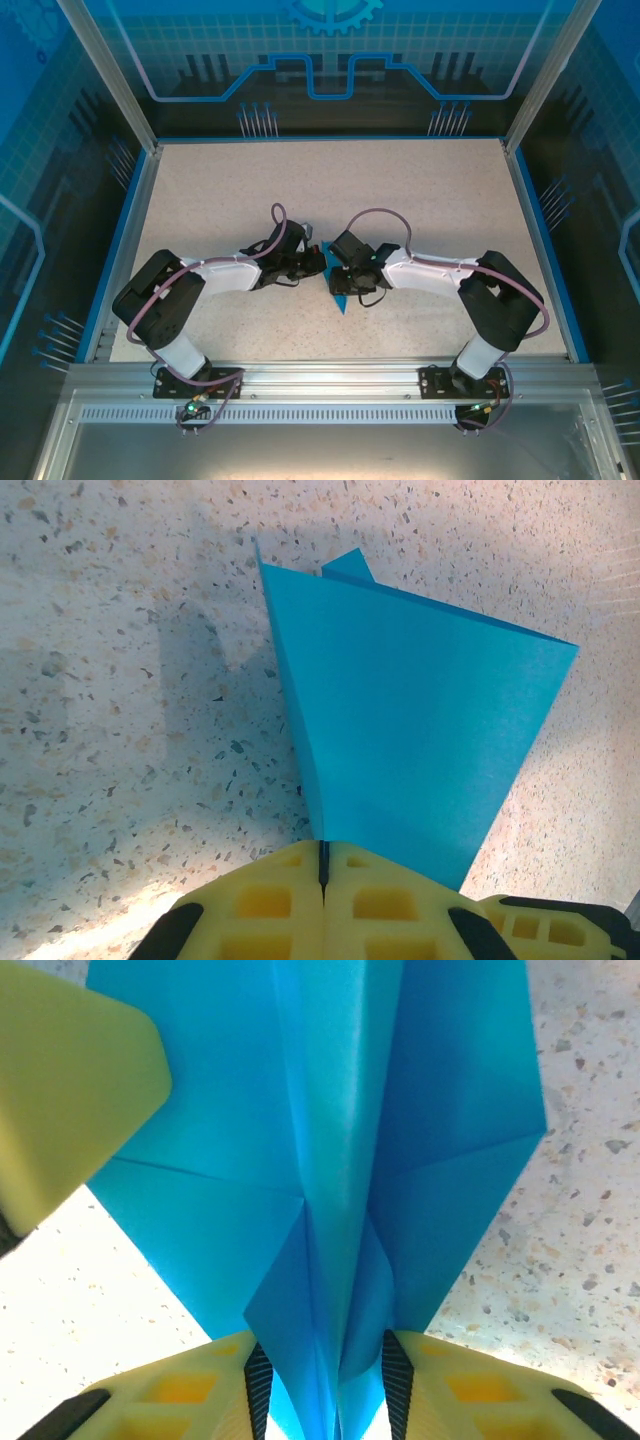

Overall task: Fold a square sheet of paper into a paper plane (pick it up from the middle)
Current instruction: Move the paper plane to the center of the table.

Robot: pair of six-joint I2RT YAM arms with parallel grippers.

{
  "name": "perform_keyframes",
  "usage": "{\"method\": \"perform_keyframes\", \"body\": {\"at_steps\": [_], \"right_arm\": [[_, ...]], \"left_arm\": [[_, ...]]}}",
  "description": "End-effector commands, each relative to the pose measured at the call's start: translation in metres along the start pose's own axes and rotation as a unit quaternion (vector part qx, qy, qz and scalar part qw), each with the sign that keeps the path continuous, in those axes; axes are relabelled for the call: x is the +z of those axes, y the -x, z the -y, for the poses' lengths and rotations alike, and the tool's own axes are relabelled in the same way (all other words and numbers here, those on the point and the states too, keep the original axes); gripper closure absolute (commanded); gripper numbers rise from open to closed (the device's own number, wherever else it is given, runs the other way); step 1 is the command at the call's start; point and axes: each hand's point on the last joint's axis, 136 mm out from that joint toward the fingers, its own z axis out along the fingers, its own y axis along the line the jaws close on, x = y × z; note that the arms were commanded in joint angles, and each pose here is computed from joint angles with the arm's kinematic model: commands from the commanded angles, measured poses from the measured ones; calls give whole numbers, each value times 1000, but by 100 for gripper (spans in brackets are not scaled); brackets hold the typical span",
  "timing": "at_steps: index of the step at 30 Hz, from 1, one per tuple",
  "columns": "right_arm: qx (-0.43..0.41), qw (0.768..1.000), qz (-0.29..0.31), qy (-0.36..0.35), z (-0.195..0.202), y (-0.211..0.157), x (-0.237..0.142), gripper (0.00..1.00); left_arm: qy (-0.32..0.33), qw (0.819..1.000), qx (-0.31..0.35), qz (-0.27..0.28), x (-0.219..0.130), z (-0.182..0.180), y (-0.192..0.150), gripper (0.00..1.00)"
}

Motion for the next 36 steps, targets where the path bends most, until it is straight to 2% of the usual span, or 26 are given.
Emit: {"method": "perform_keyframes", "body": {"at_steps": [1,10,16,27,32,36], "right_arm": [[11,1000,-2,-1,-2,-7,-3,64],[19,1000,2,-3,-6,-11,-2,71],[29,999,6,-23,1,-18,-1,71],[12,999,11,-37,-3,-10,3,71],[7,998,19,-53,-2,-4,5,72],[5,998,18,-68,1,-2,8,80]], "left_arm": [[12,1000,-5,4,-1,-9,-1,100],[12,1000,-6,4,-1,-9,-1,100],[12,1000,-6,5,-1,-9,0,100],[10,1000,-7,6,-3,-8,0,100],[14,1000,-10,7,-5,-9,0,93],[42,999,-16,28,-15,-16,7,81]]}}
